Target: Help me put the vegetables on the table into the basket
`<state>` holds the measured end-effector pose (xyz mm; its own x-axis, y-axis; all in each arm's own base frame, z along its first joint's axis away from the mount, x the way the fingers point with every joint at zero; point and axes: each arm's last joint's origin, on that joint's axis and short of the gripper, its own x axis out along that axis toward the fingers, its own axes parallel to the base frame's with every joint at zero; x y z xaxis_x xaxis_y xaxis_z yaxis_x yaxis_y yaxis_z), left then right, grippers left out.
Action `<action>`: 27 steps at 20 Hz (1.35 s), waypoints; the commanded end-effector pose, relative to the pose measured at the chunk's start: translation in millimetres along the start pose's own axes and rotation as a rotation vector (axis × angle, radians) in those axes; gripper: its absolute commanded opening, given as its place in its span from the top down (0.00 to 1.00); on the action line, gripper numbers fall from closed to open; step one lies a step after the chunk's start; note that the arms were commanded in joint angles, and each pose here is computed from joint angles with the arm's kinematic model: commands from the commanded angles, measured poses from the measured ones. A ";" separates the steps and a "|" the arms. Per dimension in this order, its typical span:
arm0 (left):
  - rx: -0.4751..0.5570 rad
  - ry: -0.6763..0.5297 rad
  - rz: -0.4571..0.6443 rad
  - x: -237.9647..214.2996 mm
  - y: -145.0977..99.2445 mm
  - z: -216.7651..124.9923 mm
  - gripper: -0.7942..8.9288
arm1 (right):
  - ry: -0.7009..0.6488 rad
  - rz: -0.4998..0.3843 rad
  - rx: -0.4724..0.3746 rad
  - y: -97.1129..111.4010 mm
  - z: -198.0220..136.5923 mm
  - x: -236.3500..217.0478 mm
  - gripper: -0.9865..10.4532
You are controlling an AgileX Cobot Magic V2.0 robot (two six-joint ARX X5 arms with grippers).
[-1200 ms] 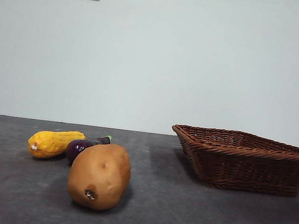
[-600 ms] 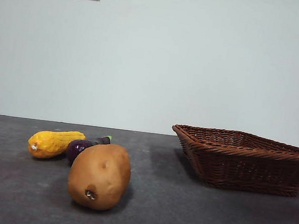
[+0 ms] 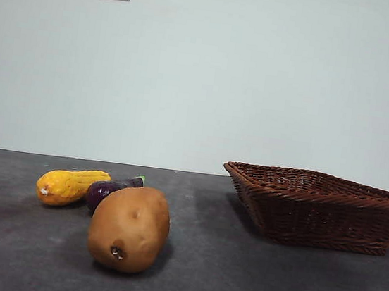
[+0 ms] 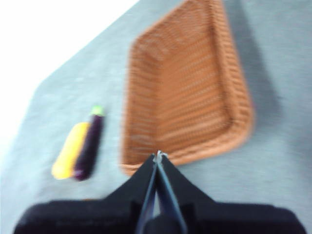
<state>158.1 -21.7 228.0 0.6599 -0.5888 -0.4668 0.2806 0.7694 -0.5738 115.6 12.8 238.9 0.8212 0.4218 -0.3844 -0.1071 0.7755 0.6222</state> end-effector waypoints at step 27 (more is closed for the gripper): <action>0.001 0.170 -0.275 20.3 2.9 10.8 0.92 | 0.702 -0.270 -0.133 -22.2 153.2 213.2 0.53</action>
<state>179.1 -28.9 223.1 0.4328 -0.8053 -0.4051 0.4087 0.5758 -0.7081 377.5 13.2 251.4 0.2943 0.3772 -0.8781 -0.0485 0.9235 0.3804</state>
